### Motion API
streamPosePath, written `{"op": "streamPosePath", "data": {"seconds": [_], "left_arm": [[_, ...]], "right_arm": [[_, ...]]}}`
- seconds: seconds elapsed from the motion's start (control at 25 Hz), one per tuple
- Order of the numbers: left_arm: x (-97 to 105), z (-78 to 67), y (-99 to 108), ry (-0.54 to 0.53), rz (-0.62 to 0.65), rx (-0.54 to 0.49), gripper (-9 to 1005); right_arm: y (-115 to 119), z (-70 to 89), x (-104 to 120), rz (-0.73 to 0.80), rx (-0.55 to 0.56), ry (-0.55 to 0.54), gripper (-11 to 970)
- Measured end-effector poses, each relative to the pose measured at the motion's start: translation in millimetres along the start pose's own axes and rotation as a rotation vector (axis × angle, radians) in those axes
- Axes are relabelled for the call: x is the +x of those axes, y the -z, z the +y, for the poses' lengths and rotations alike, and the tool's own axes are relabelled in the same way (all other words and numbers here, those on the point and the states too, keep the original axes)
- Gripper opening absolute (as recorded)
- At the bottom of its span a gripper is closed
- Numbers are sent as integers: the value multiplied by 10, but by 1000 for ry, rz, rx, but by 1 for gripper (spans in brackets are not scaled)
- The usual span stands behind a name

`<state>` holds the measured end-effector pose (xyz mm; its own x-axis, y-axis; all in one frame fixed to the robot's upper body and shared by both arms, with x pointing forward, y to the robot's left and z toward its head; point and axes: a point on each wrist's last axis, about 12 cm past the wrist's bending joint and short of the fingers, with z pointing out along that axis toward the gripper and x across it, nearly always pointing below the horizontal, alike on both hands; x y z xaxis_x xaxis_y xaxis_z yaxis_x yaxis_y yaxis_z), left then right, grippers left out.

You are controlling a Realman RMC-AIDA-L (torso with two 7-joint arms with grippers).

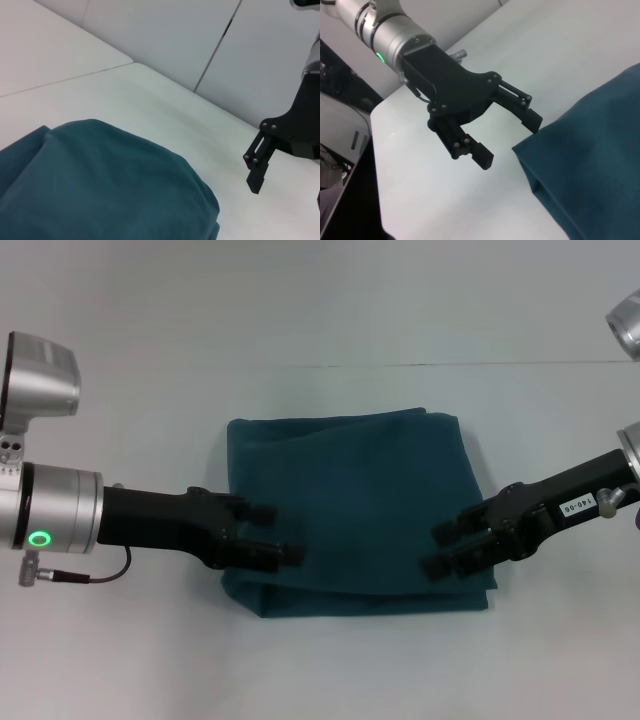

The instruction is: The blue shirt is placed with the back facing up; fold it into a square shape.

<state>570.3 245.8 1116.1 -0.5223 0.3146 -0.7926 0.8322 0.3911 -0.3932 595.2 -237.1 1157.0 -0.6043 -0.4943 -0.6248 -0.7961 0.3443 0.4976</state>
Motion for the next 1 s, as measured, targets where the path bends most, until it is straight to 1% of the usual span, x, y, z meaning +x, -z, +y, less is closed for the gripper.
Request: {"op": "streamPosePath", "data": {"seconds": [0.24, 0.48, 0.8, 1.0], "left_arm": [[-31, 2, -8, 54, -2, 0, 850], [-43, -3, -6, 121, 0, 7, 850], [-57, -3, -6, 130, 1, 9, 849], [-61, -4, -19, 146, 4, 16, 848]], "right_arm": [[18, -59, 18, -28, 45, -16, 779], [31, -61, -8, -39, 62, -2, 778], [69, -61, -15, -38, 70, 4, 777], [52, -37, -36, -34, 70, 56, 777]]}}
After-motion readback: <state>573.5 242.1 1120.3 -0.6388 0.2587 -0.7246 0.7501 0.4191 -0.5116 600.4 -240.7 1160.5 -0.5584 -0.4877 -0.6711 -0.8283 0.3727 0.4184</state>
